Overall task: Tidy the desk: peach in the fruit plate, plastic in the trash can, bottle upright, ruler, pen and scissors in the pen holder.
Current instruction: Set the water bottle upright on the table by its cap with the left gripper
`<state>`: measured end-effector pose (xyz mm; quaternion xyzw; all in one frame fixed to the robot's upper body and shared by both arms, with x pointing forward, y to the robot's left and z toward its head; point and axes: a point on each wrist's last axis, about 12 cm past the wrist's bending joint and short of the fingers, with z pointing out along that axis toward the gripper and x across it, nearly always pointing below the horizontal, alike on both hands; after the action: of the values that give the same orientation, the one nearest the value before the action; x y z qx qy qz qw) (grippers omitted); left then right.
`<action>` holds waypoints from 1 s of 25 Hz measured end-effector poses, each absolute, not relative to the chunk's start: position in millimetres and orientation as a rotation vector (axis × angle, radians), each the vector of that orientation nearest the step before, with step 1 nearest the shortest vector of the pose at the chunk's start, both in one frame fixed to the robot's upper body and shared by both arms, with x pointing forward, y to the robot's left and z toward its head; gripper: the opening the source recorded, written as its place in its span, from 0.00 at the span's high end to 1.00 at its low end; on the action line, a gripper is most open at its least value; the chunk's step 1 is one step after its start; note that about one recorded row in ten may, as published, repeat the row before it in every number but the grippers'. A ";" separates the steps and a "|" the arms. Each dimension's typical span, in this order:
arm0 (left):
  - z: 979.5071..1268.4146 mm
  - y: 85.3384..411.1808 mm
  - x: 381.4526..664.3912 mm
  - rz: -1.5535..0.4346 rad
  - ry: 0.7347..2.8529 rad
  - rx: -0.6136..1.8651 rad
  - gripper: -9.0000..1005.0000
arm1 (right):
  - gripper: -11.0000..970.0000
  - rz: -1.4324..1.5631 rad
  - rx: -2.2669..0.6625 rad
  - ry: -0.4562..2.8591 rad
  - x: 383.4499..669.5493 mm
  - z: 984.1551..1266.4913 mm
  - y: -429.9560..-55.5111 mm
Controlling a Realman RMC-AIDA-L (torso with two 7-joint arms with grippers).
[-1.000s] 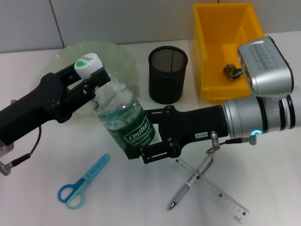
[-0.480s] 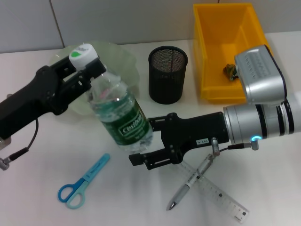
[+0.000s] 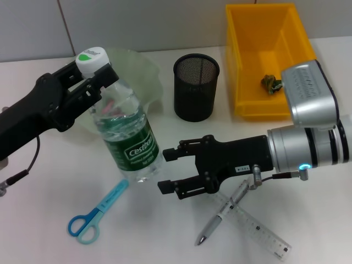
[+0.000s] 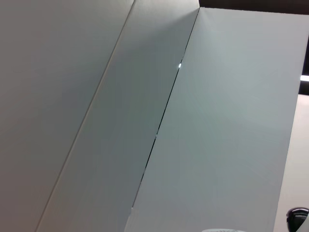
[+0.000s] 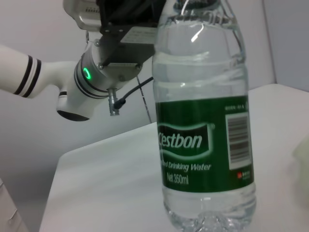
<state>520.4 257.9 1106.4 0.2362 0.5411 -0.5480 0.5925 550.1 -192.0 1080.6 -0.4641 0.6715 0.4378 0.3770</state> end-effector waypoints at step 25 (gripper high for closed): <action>1085.0 304.9 514.5 -0.803 1.351 0.511 0.56 | 0.20 1.045 -1.068 1.674 537.4 1066.5 -212.8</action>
<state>514.5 304.9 1085.0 0.2274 0.6012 -0.3574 0.6776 537.4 -212.8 1066.5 -0.4287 0.6722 0.4197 0.4338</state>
